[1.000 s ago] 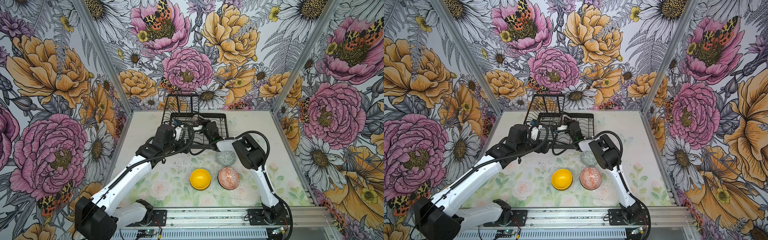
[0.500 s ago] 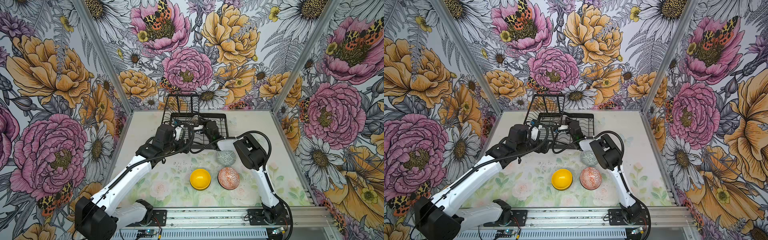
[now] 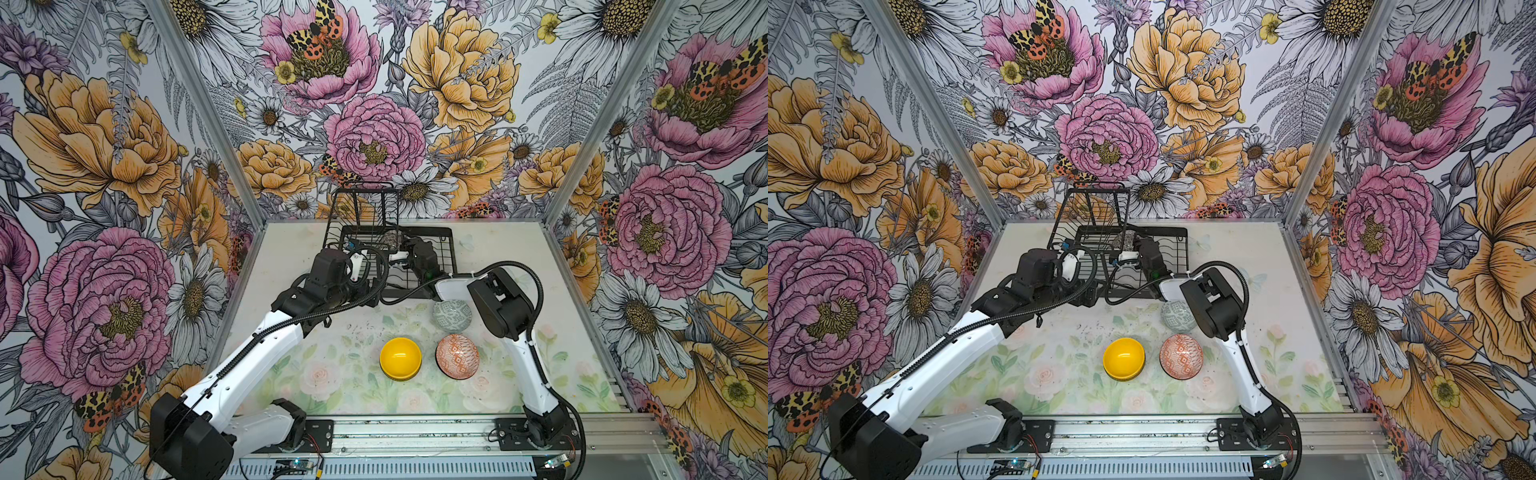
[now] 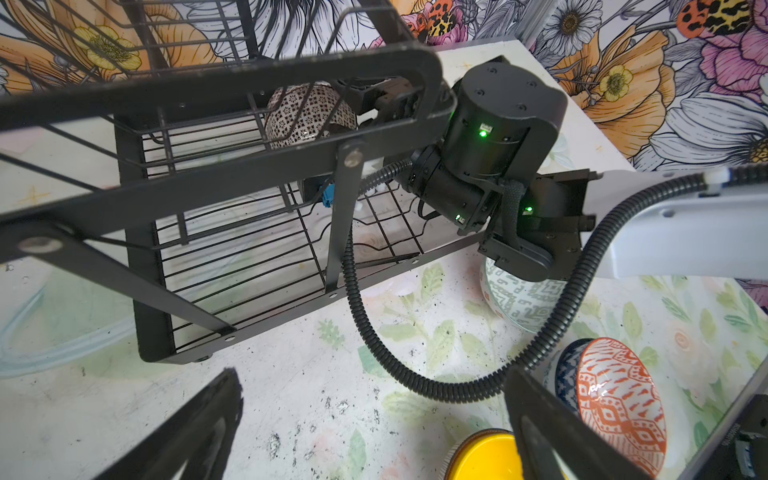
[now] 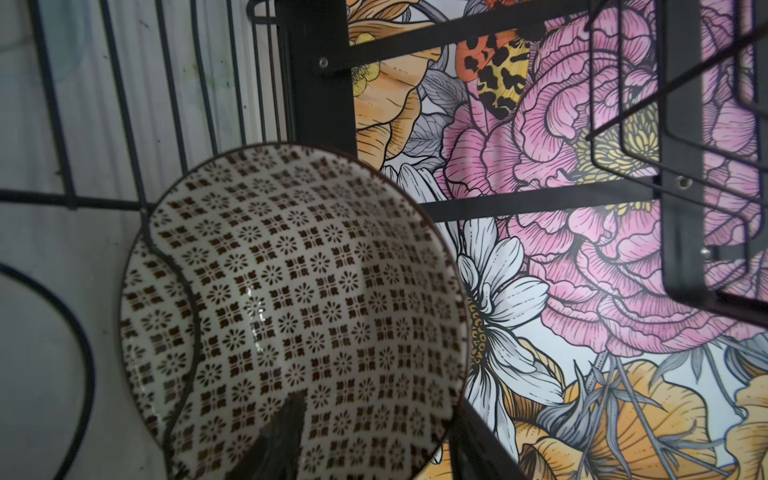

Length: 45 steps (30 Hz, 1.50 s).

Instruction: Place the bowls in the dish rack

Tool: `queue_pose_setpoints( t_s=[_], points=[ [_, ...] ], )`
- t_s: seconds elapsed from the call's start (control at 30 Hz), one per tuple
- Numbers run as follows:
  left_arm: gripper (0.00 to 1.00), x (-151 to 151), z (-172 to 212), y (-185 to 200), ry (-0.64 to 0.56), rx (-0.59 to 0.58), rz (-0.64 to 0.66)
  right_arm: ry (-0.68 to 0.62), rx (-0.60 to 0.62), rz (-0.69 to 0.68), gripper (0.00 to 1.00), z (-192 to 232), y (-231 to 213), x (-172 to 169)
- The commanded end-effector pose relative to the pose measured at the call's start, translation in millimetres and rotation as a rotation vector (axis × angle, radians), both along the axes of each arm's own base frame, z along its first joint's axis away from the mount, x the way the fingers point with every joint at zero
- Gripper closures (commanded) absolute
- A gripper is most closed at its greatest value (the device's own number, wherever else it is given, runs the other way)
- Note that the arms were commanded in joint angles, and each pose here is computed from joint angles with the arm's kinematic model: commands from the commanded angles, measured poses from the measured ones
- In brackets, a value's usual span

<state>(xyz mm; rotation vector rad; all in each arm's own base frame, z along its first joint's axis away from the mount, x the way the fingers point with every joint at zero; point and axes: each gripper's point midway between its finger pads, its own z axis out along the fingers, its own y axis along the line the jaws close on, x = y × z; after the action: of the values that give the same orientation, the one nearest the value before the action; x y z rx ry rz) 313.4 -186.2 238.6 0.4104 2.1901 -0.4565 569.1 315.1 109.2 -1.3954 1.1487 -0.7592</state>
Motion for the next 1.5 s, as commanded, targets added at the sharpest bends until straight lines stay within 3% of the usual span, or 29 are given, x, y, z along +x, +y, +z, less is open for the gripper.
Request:
queue_pose_setpoints(
  t_s=[0.0,0.23,0.6,0.83,1.1,1.23,1.47],
  points=[
    [0.01,-2,6,-5,-0.013,-0.038,-0.011,-0.041,0.038,-0.019,0.33,37,-3,0],
    [0.01,-2,5,-4,-0.016,-0.03,-0.006,-0.051,0.057,-0.045,0.01,44,-14,-7],
    [0.01,3,3,0,-0.025,-0.006,0.007,-0.009,0.175,-0.102,0.01,71,-52,-42],
    [0.01,6,10,1,-0.043,-0.003,0.012,0.061,0.273,-0.231,0.01,78,-92,-73],
    [0.01,6,10,9,-0.054,0.009,0.049,0.251,0.513,-0.464,0.01,93,-136,-112],
    [0.01,9,7,9,-0.045,0.012,0.063,0.422,0.665,-0.579,0.01,96,-152,-131],
    [0.01,7,6,3,-0.036,-0.002,0.053,0.678,0.731,-0.683,0.01,80,-157,-166]
  ],
)
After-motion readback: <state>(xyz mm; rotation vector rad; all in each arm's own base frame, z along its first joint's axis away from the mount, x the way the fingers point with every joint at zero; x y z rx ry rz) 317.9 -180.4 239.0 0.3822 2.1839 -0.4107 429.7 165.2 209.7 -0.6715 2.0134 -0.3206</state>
